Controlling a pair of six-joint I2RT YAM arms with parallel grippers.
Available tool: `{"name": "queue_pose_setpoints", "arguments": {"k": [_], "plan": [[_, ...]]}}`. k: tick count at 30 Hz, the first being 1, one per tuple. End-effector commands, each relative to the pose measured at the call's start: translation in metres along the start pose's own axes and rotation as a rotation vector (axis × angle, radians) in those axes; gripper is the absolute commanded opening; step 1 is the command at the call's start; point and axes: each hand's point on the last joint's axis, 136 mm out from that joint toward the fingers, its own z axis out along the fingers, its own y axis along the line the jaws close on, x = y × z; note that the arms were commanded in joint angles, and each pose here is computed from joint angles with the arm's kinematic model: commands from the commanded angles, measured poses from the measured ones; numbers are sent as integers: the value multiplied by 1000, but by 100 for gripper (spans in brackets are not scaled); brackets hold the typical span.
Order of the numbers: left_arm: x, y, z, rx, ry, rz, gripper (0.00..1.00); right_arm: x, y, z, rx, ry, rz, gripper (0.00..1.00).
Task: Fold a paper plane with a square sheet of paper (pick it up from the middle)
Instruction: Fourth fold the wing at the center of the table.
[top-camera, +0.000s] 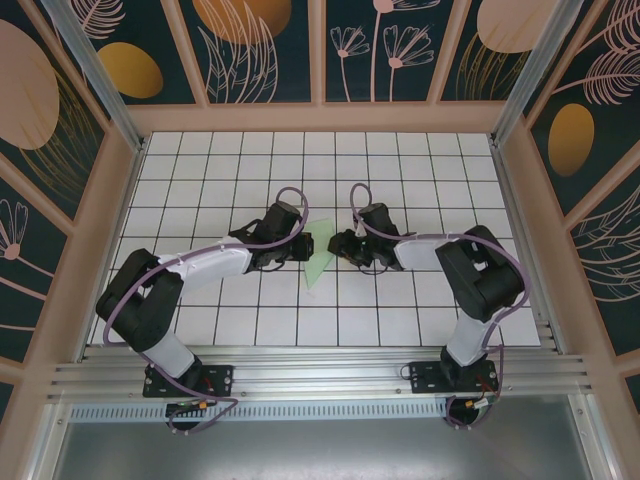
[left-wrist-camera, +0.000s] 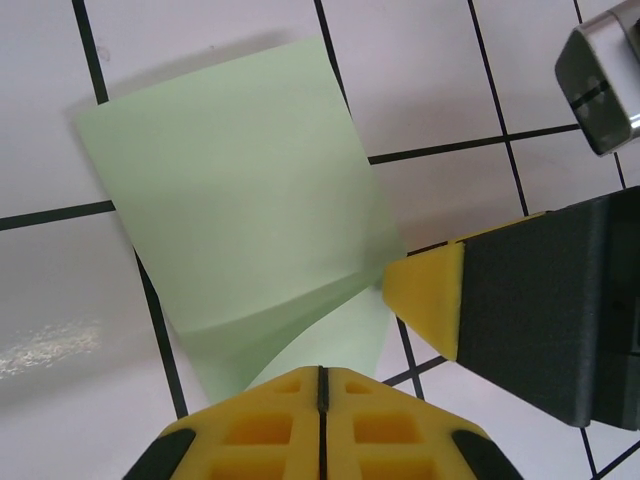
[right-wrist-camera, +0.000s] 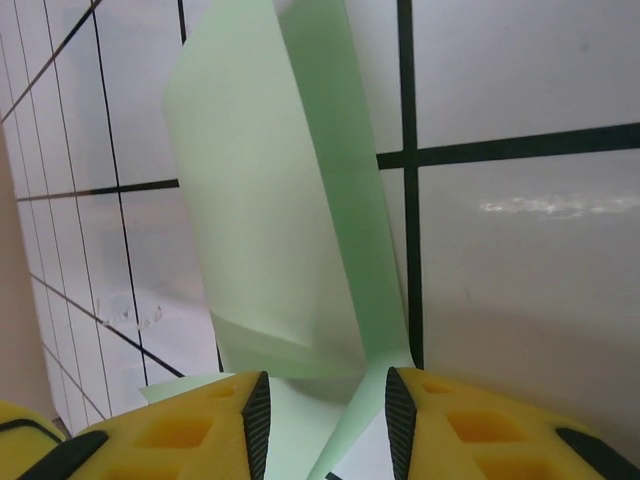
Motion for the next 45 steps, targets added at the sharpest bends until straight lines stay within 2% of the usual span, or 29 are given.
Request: {"name": "queue_pose_setpoints", "arguments": {"k": [1,7,11,15,17,22,24,27,35,45], "plan": [[12,2,3,-1,36,2,8,-3,19,4,-88,27,-61,39],[18,7,5,-4,42,-23,7,0,31,7,-155,58,-129,39],[19,-6,0,76,31,-20,13,0,28,10,-137,71,-169,38],[25,-8,-2,105,37,-17,20,0,24,14,-123,81,-170,25],[28,-7,-2,112,40,-19,21,1,23,15,-121,84,-168,22],[32,-4,0,100,39,-17,32,-4,24,15,-117,65,-129,11],[32,-4,0,89,33,-15,36,-7,27,12,-122,47,-94,9],[36,-6,1,67,26,3,41,-10,32,8,-109,-2,-26,7],[51,-7,0,6,-4,74,45,4,28,-1,-31,-140,181,6],[65,6,2,-67,-30,136,46,12,39,-11,7,-202,223,6]]}}
